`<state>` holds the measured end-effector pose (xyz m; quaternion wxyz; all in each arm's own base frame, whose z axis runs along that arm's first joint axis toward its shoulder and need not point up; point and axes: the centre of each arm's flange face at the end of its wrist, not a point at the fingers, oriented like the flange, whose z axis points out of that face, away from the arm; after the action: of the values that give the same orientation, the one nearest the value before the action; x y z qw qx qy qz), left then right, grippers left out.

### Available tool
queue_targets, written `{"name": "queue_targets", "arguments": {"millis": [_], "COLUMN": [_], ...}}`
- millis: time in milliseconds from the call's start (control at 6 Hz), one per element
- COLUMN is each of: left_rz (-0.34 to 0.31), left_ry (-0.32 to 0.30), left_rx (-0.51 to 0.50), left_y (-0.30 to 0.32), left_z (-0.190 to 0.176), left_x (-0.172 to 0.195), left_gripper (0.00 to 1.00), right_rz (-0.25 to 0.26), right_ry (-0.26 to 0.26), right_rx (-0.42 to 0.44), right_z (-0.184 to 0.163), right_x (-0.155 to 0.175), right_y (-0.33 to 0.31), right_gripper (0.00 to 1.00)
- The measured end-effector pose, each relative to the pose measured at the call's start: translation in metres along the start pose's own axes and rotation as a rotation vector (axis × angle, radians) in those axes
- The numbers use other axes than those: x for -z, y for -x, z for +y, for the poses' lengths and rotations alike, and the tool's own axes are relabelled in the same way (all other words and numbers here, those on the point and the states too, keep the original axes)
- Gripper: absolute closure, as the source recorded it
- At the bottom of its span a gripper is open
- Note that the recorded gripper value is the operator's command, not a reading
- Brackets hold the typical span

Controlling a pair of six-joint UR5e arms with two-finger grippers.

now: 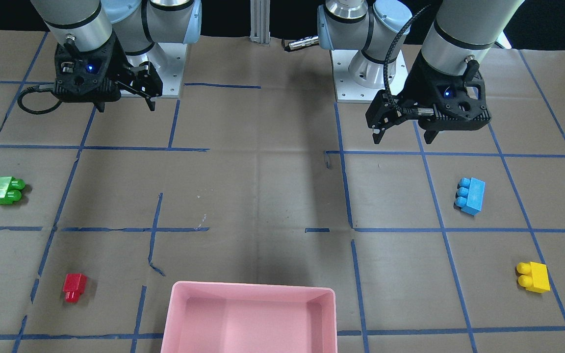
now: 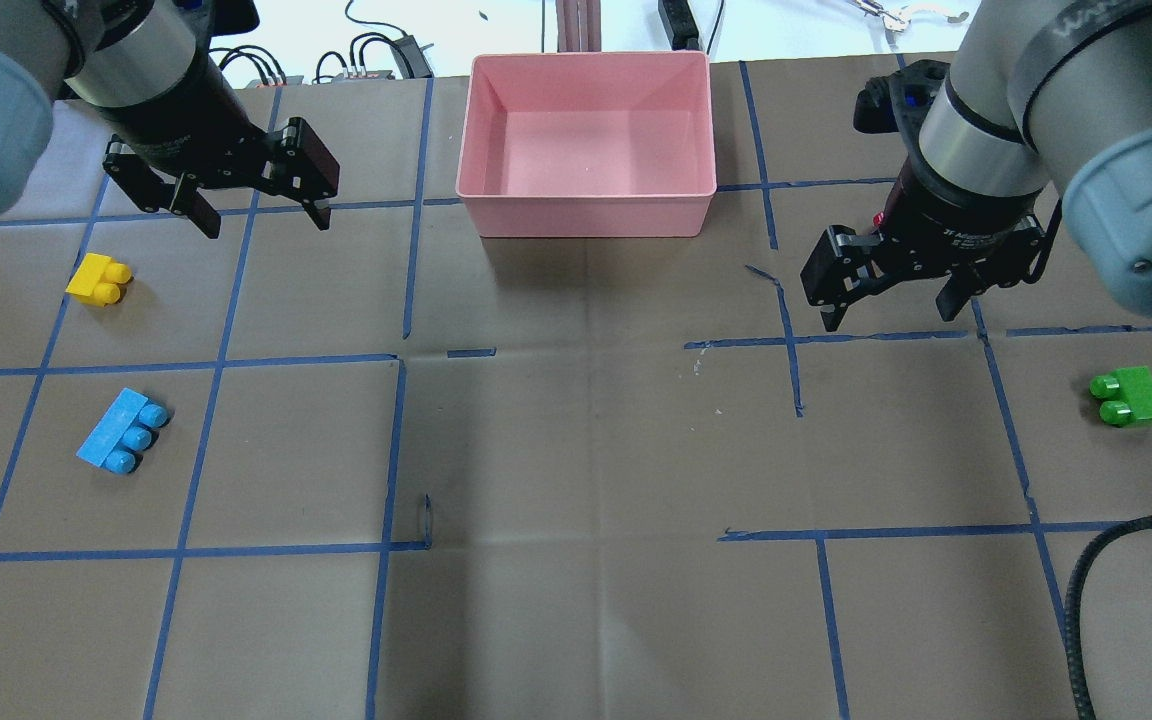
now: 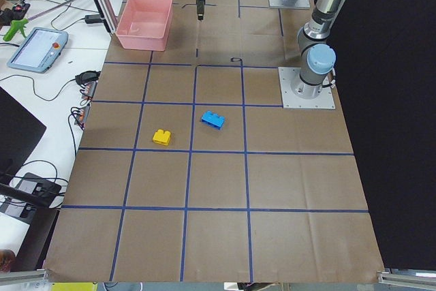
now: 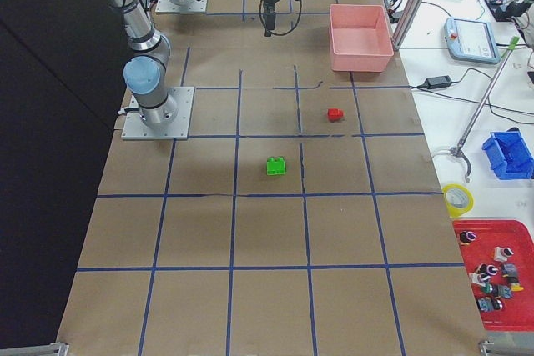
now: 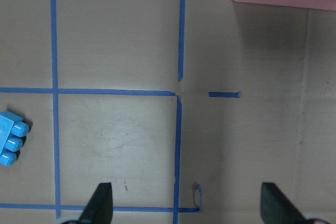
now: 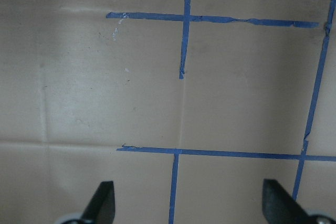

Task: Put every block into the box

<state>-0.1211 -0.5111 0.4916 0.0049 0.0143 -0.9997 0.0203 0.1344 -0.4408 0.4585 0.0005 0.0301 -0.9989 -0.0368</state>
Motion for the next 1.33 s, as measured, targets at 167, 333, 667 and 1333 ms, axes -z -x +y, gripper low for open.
{"name": "queue_targets", "arguments": {"millis": [167, 333, 667, 1333], "left_rz": [0.000, 0.000, 0.000, -0.001], "left_ry": [0.000, 0.000, -0.002, -0.007], "left_rx": [0.000, 0.000, -0.002, -0.012], "left_y": [0.0000, 0.0000, 0.0000, 0.0013], "left_z": [0.0000, 0.0000, 0.0005, 0.0033], "left_x": [0.0000, 0.0001, 0.0007, 0.0040], "left_gripper": [0.01, 0.01, 0.01, 0.01], "right_rz": [0.000, 0.000, -0.001, -0.002], "right_ry": [0.000, 0.001, 0.001, 0.004], "right_rx": [0.000, 0.000, 0.001, 0.003], "right_z": [0.0002, 0.0006, 0.0012, -0.0001], "right_x": [0.0001, 0.0001, -0.0001, -0.0019], "right_y": [0.0000, 0.0000, 0.0001, 0.0002], "right_gripper": [0.00, 0.00, 0.00, 0.00]}}
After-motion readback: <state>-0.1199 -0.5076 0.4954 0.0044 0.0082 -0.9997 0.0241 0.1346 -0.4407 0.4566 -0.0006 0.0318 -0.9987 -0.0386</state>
